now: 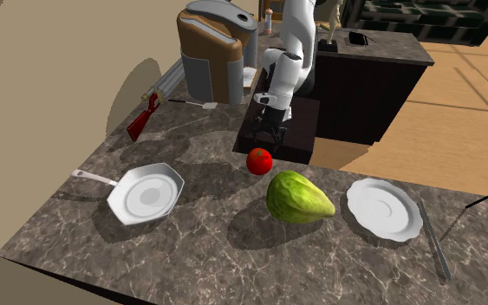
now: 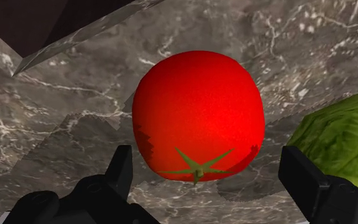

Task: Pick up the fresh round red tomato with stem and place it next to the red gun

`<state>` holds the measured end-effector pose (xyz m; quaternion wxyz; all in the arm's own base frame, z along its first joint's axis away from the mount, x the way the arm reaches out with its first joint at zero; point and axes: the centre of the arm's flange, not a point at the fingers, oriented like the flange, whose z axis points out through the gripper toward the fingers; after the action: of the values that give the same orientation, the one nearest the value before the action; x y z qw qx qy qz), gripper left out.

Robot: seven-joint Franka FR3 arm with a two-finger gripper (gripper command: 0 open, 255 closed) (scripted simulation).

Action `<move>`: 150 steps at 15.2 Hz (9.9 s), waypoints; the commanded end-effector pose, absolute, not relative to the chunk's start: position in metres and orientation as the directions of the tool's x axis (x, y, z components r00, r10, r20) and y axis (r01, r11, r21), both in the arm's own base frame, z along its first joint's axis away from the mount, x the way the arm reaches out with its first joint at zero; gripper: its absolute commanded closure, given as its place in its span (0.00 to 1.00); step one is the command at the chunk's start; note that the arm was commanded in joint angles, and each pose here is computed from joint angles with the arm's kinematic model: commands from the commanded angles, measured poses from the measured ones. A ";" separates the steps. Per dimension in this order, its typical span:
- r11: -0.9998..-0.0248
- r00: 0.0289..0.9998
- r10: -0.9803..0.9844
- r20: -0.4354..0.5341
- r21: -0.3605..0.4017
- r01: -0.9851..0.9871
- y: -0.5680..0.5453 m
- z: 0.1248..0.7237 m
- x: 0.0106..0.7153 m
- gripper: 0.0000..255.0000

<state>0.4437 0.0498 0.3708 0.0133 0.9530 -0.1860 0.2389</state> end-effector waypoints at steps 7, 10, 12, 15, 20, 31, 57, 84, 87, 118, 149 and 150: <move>-0.931 0.817 -0.348 0.461 -0.064 -0.361 0.050 0.370 0.444 1.00; -0.931 0.817 -0.348 0.461 -0.064 -0.361 0.050 0.370 0.444 1.00; -0.931 0.817 -0.348 0.461 -0.064 -0.361 0.050 0.370 0.444 1.00; -0.931 0.817 -0.348 0.461 -0.064 -0.361 0.050 0.370 0.444 1.00; -0.931 0.817 -0.348 0.461 -0.064 -0.361 0.050 0.396 0.444 1.00; -0.931 0.817 -0.348 0.461 -0.064 -0.361 0.050 0.454 0.444 1.00; -0.931 0.817 -0.348 0.461 -0.064 -0.361 0.050 0.592 0.444 1.00; -0.931 0.817 -0.348 0.461 -0.064 -0.361 -0.280 0.594 0.348 1.00; -0.931 0.817 -0.348 0.461 -0.064 -0.361 -0.318 0.594 0.336 1.00; -0.931 0.817 -0.348 0.461 -0.064 -0.361 -0.363 0.446 0.323 1.00; -0.931 0.817 -0.348 0.461 -0.064 -0.361 -0.357 0.425 0.301 0.00; -0.931 0.817 -0.348 0.461 -0.064 -0.361 -0.357 0.425 0.301 0.00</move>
<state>0.3018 -0.3579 0.4227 0.0129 0.9528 -0.1860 0.2397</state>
